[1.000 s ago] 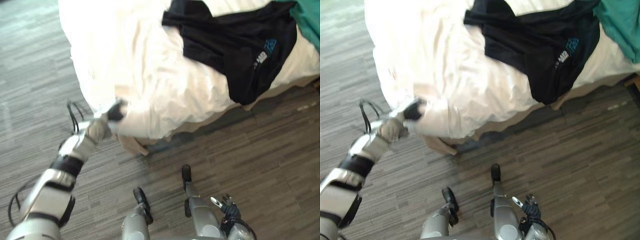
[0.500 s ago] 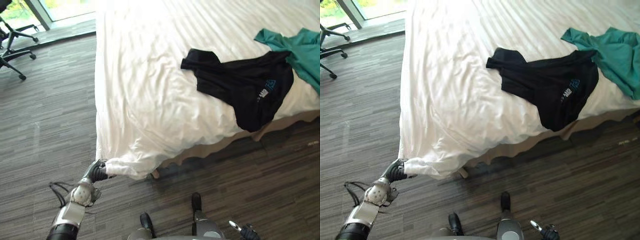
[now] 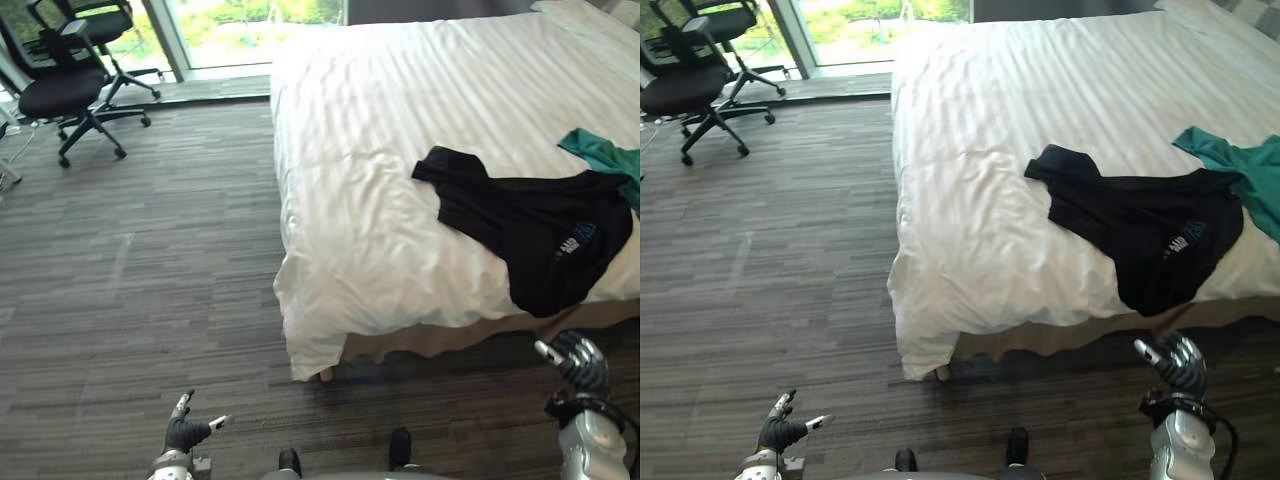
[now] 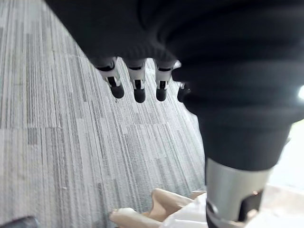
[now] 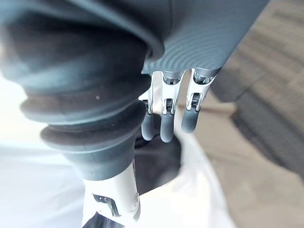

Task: Tidy the bed and pick cloth on bed and put in laundry

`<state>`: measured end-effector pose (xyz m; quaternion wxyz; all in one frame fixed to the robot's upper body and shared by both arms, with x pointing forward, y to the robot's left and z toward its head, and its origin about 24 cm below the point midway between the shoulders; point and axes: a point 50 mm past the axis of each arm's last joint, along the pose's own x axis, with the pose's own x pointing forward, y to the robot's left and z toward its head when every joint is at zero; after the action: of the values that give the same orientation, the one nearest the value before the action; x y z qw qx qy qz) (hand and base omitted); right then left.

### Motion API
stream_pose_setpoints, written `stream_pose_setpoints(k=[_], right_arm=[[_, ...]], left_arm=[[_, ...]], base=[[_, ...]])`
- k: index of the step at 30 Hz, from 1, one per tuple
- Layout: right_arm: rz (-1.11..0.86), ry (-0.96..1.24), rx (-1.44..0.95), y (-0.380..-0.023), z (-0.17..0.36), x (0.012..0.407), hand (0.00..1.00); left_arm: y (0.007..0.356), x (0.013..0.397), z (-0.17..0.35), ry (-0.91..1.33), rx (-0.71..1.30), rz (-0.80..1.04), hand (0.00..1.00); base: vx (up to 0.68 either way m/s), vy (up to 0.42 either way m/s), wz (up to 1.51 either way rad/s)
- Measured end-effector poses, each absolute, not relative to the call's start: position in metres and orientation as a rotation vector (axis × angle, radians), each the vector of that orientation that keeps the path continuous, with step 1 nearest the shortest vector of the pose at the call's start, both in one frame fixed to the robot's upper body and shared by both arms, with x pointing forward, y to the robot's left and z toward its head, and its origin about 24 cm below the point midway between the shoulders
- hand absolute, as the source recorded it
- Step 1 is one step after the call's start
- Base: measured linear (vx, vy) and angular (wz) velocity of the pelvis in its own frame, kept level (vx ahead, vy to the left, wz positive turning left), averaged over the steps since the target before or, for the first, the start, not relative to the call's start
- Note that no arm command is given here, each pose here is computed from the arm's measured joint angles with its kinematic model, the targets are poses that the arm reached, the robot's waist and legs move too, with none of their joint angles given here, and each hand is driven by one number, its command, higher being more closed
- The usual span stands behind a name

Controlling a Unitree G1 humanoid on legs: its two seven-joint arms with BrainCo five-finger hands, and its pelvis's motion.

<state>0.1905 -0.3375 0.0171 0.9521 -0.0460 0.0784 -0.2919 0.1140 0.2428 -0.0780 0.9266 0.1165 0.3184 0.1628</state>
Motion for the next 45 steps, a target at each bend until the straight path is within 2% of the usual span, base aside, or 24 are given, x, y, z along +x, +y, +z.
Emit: stream_pose_setpoints(k=[4, 8, 13, 16, 19, 27, 31, 35, 40, 43, 45], right_arm=[[-0.49, 0.03, -0.124, -0.32, 0.047, 0.227, 1.0], [-0.285, -0.099, -0.211, -0.283, 0.084, 0.276, 1.0], [-0.106, -0.366, -0.233, -0.226, 0.159, 0.333, 1.0], [-0.063, -0.498, -0.222, -0.2, 0.207, 0.355, 1.0], [-0.024, -0.616, -0.203, -0.179, 0.251, 0.365, 1.0], [-0.071, -0.786, -0.167, -0.171, 0.328, 0.368, 1.0], [-0.164, -0.786, -0.275, -0.195, 0.345, 0.371, 1.0], [-0.177, -0.705, -0.346, -0.2, 0.34, 0.384, 1.0], [-0.125, -0.74, -0.374, -0.19, 0.341, 0.385, 1.0], [-0.054, -0.689, -0.338, -0.174, 0.318, 0.392, 1.0], [-0.013, -0.551, -0.29, -0.163, 0.271, 0.402, 1.0]], left_arm=[[0.24, 0.122, -0.067, 0.581, 0.201, 0.349, 0.0], [0.236, 0.132, -0.072, 0.567, 0.163, 0.328, 0.0], [0.205, 0.152, -0.079, 0.551, 0.115, 0.219, 0.0], [0.186, 0.17, -0.073, 0.502, 0.094, 0.144, 0.0], [0.186, 0.182, -0.066, 0.452, 0.06, 0.15, 0.0], [0.185, 0.203, -0.051, 0.352, -0.019, 0.196, 0.0], [0.173, 0.206, -0.048, 0.32, -0.006, 0.147, 0.0], [0.171, 0.23, -0.037, 0.26, 0.04, 0.113, 0.0], [0.158, 0.252, -0.025, 0.192, 0.055, 0.074, 0.0], [0.158, 0.254, -0.033, 0.229, 0.077, 0.089, 0.0], [0.159, 0.252, -0.039, 0.257, 0.084, 0.103, 0.0]], base=[[0.01, 0.006, 0.5], [0.02, 0.015, 0.4], [-0.04, 0.005, 0.42], [-0.13, 0.002, 0.28], [-0.13, 0.018, 0.09], [-0.09, 0.007, 0.11], [-0.07, 0.003, 0.11], [-0.04, -0.03, -0.11], [0.0, -0.037, -0.17], [0.04, -0.038, 0.07], [0.04, -0.021, 0.04]])
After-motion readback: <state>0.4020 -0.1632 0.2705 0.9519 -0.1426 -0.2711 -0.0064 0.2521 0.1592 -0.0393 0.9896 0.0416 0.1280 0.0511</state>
